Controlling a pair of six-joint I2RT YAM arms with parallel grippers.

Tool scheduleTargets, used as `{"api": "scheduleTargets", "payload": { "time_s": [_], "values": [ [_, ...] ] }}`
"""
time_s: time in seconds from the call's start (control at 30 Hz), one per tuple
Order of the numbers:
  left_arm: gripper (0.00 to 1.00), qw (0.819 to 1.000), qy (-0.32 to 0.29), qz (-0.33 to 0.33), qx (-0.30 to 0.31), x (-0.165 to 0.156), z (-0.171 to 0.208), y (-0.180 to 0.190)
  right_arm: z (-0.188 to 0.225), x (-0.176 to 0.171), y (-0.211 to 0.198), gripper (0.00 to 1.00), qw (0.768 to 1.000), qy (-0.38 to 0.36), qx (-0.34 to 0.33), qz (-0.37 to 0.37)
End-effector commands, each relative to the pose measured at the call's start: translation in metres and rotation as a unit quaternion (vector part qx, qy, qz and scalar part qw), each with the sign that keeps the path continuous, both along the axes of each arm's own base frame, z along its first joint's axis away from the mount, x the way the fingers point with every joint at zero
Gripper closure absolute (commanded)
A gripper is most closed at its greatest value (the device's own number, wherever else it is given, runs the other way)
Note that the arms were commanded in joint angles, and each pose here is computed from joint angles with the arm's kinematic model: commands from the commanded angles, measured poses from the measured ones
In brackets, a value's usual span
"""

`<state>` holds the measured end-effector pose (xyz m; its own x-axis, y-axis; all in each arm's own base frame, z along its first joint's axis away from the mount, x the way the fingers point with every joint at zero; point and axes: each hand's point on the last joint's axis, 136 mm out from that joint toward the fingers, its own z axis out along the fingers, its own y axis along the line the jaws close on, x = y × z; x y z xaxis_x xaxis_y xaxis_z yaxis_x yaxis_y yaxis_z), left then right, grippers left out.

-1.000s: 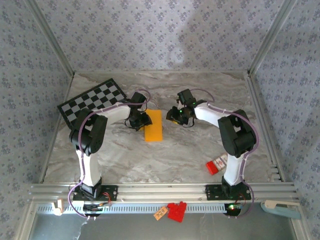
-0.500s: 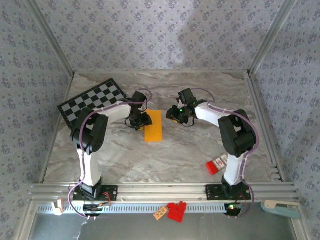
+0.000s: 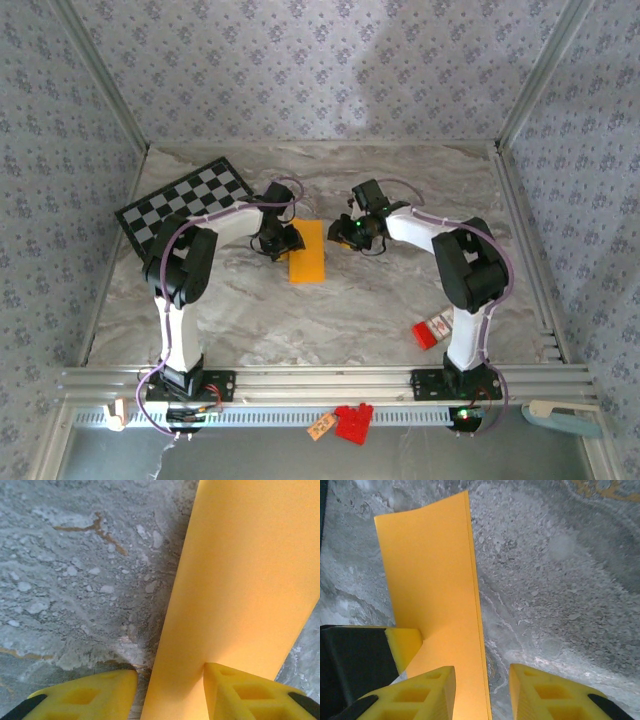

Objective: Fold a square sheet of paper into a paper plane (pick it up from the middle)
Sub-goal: Hold the square sheet of paper at the center of the table.

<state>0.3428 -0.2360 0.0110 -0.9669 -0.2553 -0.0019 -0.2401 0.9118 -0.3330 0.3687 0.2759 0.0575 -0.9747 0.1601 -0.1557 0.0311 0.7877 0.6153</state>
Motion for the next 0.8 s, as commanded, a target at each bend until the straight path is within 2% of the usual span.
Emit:
{"api": "scheduleTargets", "payload": {
  "time_s": [0.0,0.77],
  "values": [
    [0.56,0.995,0.094,-0.01,0.039,-0.044,-0.068,0.008,-0.002,-0.002,0.012,0.65,1.0,0.002,0.008,0.025],
    [0.53,0.993,0.108,-0.029,0.037,-0.051,-0.076,0.002,-0.008,-0.009,0.046,0.68,0.997,0.013,0.028,0.075]
  ]
}}
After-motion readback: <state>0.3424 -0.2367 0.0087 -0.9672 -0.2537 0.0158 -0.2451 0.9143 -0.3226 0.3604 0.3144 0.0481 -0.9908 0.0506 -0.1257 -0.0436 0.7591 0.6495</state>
